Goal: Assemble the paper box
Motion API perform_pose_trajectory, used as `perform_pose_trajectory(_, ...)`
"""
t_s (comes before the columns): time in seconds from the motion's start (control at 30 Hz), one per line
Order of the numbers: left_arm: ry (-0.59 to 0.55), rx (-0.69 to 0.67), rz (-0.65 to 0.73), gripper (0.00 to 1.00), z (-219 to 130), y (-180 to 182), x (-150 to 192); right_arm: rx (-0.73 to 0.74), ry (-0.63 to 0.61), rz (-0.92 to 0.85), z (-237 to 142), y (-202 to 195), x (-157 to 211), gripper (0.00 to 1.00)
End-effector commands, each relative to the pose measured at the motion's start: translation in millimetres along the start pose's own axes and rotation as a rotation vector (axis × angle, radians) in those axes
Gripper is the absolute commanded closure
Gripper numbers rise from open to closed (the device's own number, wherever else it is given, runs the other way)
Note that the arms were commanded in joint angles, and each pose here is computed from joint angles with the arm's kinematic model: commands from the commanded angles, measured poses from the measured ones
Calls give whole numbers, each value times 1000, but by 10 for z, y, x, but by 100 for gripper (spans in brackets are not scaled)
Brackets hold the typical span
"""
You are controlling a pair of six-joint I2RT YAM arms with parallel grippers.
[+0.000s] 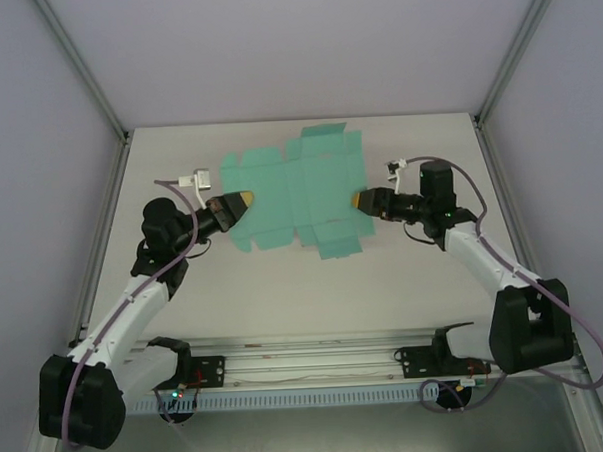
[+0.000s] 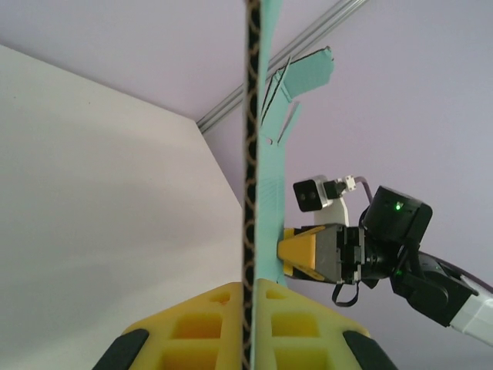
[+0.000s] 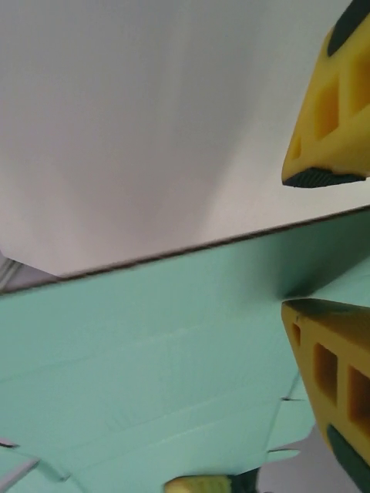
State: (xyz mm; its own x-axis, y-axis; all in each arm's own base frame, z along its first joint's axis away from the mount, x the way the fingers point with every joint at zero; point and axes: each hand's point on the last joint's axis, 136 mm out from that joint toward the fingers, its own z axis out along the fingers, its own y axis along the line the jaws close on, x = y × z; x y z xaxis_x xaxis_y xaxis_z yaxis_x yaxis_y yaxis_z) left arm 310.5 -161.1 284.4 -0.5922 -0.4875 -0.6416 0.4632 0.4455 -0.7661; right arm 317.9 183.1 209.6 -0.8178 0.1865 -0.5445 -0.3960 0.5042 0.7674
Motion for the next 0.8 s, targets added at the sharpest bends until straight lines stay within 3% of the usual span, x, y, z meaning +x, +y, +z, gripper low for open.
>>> perform_pose_trajectory(0.0,-33,27,15,100,-50,-118,-82,-31,-21,-71,-91,155,-7,66)
perform_pose_trajectory(0.1,-33,11,15,100,-56,-87,-72,-16,-34,-89,-119,157,-8,75)
perform_pose_trajectory(0.2,-25,13,8,100,-59,-73,-40,-11,-41,-104,-131,165,-21,100)
perform_pose_trajectory(0.27,-18,3,3,100,-62,-47,-16,-13,-37,-121,-135,176,-19,100)
perform_pose_trajectory(0.3,-18,-28,-4,93,-69,12,-9,-17,-24,-138,-131,182,10,100)
perform_pose_trajectory(0.37,-26,-158,-9,10,-112,239,10,7,6,-179,-122,153,79,100)
perform_pose_trajectory(0.4,-36,-255,-14,0,-165,400,15,44,28,-197,-112,104,131,100)
perform_pose_trajectory(0.53,-73,-655,-22,0,-546,1044,82,242,167,-323,-24,-225,441,100)
perform_pose_trajectory(0.63,-48,-765,-10,0,-673,1202,138,374,264,-402,65,-472,592,100)
perform_pose_trajectory(0.77,-13,-803,-14,0,-664,1295,179,568,334,-546,173,-753,551,100)
